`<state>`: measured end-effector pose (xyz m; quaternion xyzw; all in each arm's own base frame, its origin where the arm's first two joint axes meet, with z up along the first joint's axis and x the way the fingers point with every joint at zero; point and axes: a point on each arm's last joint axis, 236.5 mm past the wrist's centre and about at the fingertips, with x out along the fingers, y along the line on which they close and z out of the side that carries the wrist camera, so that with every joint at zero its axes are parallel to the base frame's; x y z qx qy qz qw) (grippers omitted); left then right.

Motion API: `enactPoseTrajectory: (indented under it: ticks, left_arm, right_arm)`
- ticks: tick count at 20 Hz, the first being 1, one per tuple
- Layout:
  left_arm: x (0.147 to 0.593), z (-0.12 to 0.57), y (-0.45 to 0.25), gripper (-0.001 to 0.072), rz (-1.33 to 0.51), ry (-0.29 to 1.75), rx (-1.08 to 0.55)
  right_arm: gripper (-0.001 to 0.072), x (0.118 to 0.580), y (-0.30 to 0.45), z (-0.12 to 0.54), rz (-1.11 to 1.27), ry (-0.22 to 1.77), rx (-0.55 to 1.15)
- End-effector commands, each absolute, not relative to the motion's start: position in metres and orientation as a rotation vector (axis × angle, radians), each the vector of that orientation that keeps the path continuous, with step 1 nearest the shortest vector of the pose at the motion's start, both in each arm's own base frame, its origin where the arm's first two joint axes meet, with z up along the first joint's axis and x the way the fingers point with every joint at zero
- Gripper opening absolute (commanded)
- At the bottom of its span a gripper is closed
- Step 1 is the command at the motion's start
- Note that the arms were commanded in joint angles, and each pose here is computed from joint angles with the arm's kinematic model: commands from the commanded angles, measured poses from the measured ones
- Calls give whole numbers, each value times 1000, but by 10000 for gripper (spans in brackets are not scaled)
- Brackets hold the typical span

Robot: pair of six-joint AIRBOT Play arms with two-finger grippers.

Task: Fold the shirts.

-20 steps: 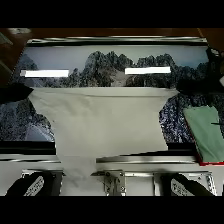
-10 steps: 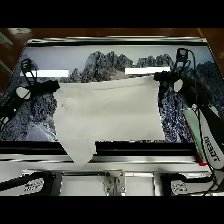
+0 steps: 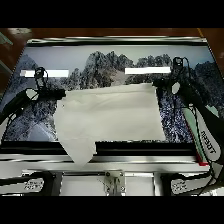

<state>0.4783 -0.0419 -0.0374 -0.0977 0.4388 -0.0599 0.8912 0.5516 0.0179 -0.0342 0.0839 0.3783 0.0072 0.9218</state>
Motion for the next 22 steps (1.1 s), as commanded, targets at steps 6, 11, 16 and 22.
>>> enactPoseTrajectory:
  ticks: [6,11,16,22]
  left_arm:
    - [409,-82,-50,50,-159,1265,-211]
    - [400,-58,-49,455,-173,1320,-224]
    - [341,2,-20,666,-161,1404,-276]
    - [219,-49,-52,666,-143,1396,-641]
  right_arm:
    - [66,487,18,-96,21,1138,260]
    - [639,483,20,-71,69,1120,222]
    - [638,397,-94,-2,-133,1299,-159]
    - [639,329,-104,-11,-59,1356,448]
